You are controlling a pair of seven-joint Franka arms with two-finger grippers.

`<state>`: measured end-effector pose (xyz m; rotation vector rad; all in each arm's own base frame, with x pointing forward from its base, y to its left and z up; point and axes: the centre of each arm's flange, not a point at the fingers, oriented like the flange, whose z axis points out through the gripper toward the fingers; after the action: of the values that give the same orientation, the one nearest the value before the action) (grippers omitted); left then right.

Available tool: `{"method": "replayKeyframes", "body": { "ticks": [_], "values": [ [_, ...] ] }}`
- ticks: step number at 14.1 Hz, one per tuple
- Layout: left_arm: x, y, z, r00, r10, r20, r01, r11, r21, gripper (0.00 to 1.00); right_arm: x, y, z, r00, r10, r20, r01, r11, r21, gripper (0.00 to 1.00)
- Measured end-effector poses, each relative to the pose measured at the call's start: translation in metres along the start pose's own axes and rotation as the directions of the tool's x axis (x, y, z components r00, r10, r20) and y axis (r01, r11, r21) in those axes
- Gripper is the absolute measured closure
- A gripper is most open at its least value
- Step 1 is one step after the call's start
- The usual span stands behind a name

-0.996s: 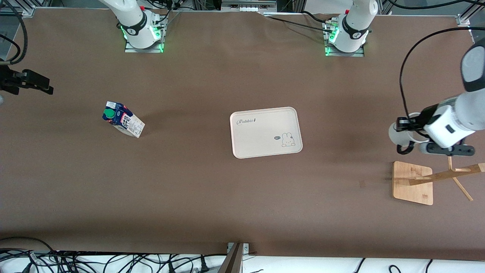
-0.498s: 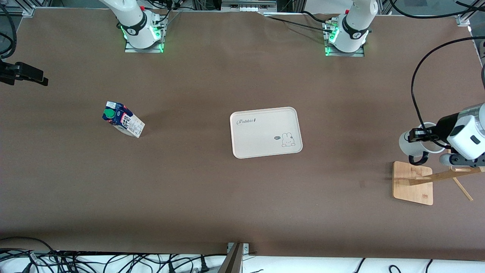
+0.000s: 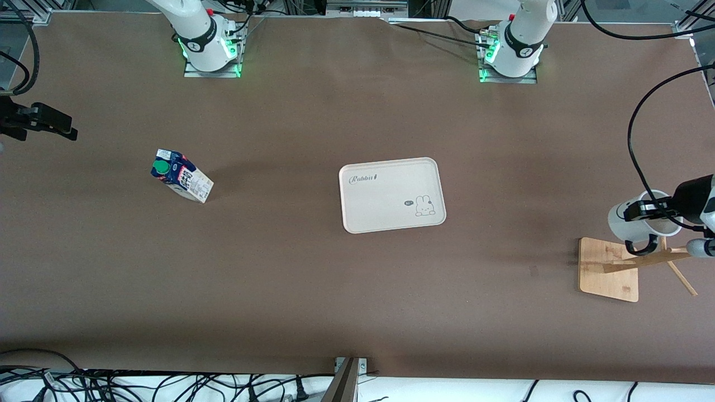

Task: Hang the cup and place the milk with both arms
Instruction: 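Carry the white mug to the wooden stand with the left gripper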

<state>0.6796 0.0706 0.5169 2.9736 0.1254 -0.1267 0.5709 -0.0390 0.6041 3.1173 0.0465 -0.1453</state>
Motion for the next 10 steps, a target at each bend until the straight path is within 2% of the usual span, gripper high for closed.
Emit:
{"method": "replayKeyframes", "body": {
  "ticks": [4,10],
  "values": [
    [0.0,-0.02,-0.007,0.997,-0.072,-0.008,0.071,0.997,-0.04,0.93,0.008,-0.021,0.003,0.999,0.039,-0.018,-0.039,0.999,0.0,0.0],
    [0.005,-0.039,-0.003,0.986,-0.166,0.008,0.166,0.982,-0.09,0.93,0.009,-0.043,0.002,1.0,0.023,-0.02,-0.023,1.0,-0.003,0.0]
  ]
}}
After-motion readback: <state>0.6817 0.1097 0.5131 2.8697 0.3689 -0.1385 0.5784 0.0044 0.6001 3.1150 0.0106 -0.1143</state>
